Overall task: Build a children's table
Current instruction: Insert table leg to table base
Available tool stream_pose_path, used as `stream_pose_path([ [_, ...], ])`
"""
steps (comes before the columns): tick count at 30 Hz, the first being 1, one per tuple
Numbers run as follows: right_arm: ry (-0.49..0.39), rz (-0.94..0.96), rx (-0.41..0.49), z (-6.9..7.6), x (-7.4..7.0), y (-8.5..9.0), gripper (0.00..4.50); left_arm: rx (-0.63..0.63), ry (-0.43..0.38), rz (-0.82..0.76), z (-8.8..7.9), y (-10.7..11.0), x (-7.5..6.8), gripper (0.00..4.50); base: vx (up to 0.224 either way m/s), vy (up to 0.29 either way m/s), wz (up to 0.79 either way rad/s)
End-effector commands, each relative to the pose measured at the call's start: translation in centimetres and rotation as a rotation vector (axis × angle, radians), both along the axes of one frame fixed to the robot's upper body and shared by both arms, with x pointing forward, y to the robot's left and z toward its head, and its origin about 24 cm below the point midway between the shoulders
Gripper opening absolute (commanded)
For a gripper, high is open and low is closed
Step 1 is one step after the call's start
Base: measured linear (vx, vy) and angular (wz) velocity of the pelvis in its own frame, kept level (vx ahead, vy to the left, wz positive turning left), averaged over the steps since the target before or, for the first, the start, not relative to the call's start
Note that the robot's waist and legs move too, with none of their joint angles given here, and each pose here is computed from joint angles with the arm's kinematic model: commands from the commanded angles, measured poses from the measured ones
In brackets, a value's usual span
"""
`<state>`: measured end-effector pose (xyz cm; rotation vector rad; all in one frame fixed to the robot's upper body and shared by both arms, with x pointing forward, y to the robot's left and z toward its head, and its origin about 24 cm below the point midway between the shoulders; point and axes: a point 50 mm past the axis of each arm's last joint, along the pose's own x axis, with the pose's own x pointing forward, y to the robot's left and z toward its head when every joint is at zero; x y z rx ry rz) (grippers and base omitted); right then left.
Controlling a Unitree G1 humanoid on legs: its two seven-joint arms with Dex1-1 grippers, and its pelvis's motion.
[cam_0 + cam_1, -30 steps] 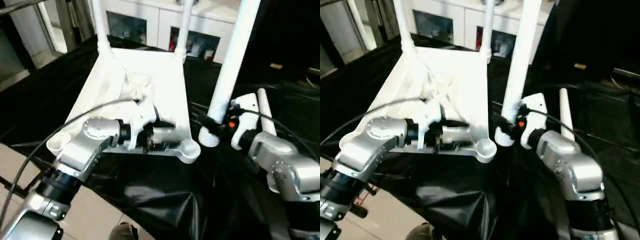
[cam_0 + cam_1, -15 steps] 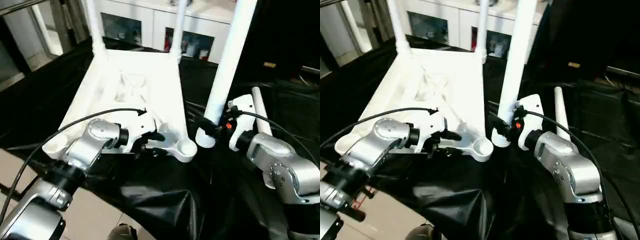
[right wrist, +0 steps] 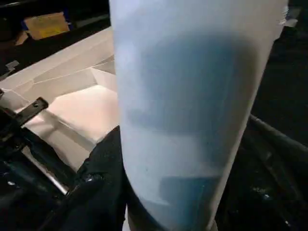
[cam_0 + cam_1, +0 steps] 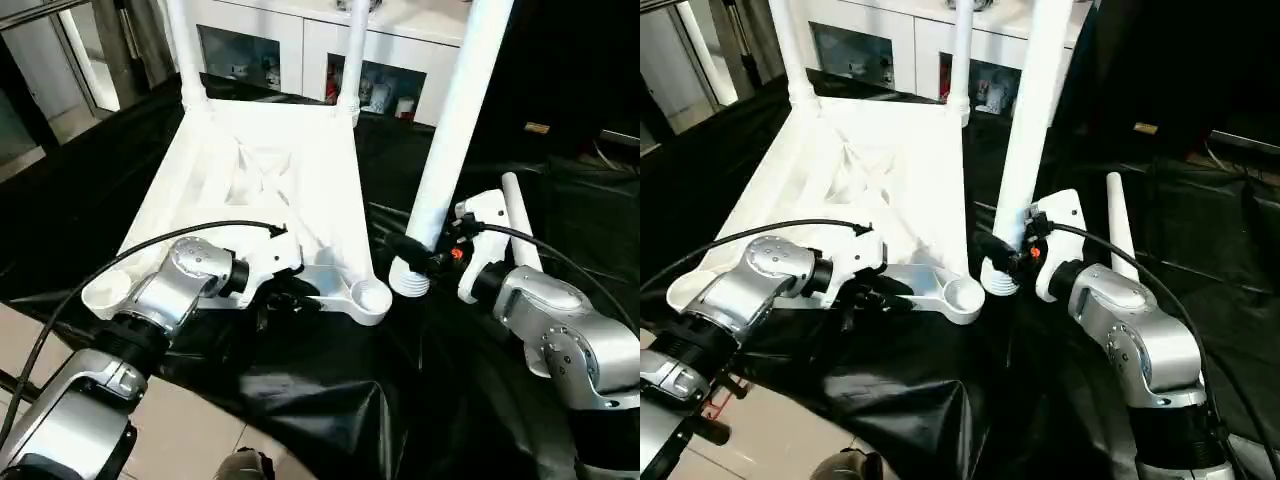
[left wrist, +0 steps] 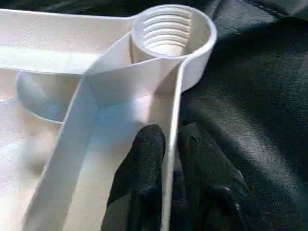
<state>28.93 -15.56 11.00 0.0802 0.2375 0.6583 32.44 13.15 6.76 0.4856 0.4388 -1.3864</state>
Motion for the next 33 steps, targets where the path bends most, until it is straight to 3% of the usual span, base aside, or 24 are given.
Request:
stream_pose_path([
  [1, -0.029, 0.024, 0.018, 0.9, -0.1, 0.2, 1.9, -0.002, 0.001, -0.012, 0.3, 0.1, 0.1, 0.47, 0.0, 0.0, 0.0],
  [8, -0.018, 0.075, 0.035, 0.8, 0.1, 1.1, 1.9, -0.048, 0.014, -0.009, 0.3, -0.3, 0.2, 0.01, 0.0, 0.0, 0.0],
  [14, 0.03, 0.134, 0.042, -0.4, 0.7, 2.2, 1.9, -0.105, 0.025, -0.01, 0.3, -1.4, 0.0, 0.0, 0.0, 0.0, 0.0],
  [19, 0.049, 0.167, 0.025, -0.9, 0.8, 2.6, 1.9, -0.111, -0.012, 0.031, 0.1, -2.1, 0.3, 0.0, 0.0, 0.0, 0.0],
  [33, 0.062, 0.123, 0.022, -2.2, 1.8, 2.4, 1.9, -0.176, -0.005, 0.024, 0.9, -2.9, -0.1, 0.0, 0.0, 0.0, 0.0],
])
